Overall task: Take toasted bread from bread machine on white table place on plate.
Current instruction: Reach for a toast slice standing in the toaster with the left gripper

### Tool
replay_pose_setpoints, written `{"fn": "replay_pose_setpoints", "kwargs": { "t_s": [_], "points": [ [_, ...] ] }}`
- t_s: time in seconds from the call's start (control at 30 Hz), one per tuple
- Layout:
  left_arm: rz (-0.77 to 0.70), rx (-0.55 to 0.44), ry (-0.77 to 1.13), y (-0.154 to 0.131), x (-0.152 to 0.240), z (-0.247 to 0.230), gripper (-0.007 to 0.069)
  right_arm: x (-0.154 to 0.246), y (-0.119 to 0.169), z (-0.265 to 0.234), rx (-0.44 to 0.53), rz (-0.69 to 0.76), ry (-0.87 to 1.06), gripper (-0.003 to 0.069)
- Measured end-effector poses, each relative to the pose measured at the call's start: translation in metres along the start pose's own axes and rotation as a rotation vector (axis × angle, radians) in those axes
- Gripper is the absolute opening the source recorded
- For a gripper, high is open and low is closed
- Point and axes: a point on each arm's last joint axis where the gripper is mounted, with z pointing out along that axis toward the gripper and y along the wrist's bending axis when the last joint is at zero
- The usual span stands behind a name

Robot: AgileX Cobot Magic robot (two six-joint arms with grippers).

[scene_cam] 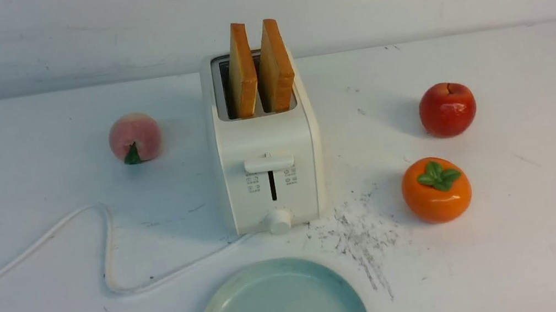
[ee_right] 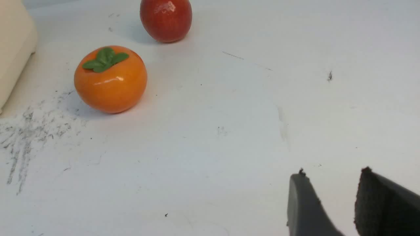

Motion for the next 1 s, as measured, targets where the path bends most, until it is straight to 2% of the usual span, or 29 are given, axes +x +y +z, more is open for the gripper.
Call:
{"fn": "replay_pose_setpoints", "kwargs": {
  "t_s": [0.77, 0.83, 0.9, 1.0],
  "points": [
    [0.016, -0.001, -0.018, 0.0, -0.002, 0.0, 0.0238, 0.0, 0.0, 0.0, 0.0, 0.0, 0.0, 0.024],
    [-0.006, 0.009, -0.042, -0.001, -0.004, 0.0, 0.0238, 0.0, 0.0, 0.0, 0.0, 0.0, 0.0, 0.024],
    [-0.087, 0.069, -0.106, -0.004, -0.01, -0.001, 0.0238, 0.0, 0.0, 0.0, 0.0, 0.0, 0.0, 0.024],
    [-0.203, 0.094, -0.192, -0.007, -0.018, -0.002, 0.0238, 0.0, 0.0, 0.0, 0.0, 0.0, 0.0, 0.024]
  ]
}}
